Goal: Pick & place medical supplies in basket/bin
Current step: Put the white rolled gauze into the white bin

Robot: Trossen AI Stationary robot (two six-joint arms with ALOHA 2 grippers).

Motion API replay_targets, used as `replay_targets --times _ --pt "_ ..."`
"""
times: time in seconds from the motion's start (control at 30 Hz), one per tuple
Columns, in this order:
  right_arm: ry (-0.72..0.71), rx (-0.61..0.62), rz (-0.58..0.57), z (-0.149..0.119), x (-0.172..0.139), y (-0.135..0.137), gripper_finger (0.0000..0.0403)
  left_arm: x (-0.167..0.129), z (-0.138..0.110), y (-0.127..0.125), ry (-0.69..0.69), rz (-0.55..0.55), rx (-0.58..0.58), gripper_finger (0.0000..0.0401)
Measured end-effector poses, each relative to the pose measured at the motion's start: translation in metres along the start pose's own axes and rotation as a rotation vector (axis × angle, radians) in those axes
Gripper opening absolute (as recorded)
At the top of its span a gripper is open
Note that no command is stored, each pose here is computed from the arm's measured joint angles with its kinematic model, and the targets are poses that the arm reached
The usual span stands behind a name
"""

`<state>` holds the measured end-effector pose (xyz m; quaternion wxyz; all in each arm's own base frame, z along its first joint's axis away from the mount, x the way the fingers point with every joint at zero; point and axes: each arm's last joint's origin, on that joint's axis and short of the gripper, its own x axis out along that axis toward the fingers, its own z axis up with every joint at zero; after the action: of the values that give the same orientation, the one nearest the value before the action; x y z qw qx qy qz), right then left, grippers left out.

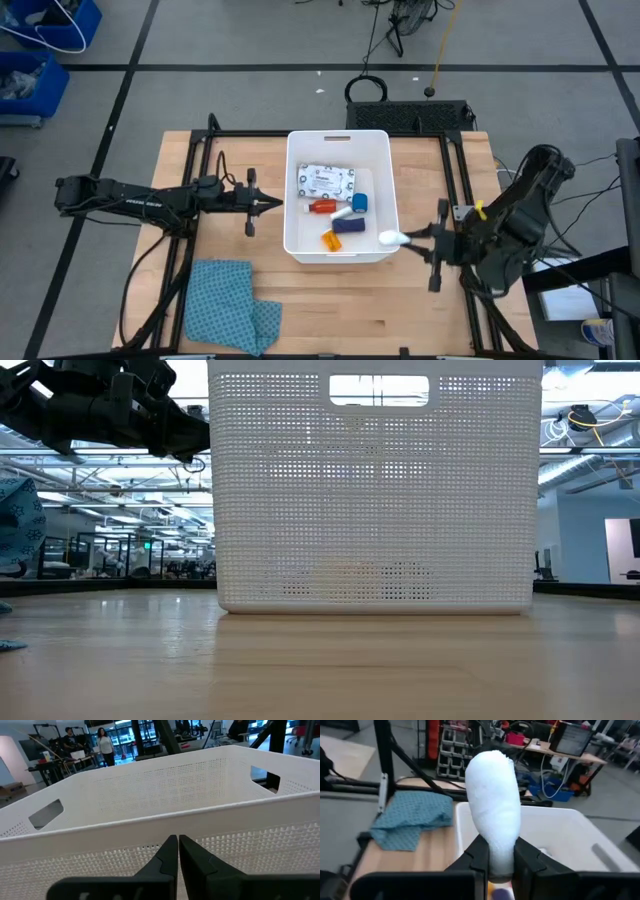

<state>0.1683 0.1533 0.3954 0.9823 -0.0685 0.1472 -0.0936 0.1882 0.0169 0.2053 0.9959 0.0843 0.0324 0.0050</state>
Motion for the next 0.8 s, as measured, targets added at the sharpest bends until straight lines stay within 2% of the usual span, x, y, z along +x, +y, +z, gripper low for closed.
replay_targets --times 0.33,0.6,0.8 --pt "-0.007 -0.184 0.003 -0.031 -0.01 -0.036 0.0034 0.0 0.004 0.001 -0.045 0.011 0.034 0.0021" --pt "-0.118 -0.147 0.078 -0.071 -0.034 -0.085 0.0033 0.0 0.009 0.002 -0.085 0.043 0.184 0.0021" --pt "-0.174 -0.123 0.081 -0.109 -0.034 -0.101 0.0033 -0.001 0.01 0.003 -0.099 0.047 0.172 0.0021"
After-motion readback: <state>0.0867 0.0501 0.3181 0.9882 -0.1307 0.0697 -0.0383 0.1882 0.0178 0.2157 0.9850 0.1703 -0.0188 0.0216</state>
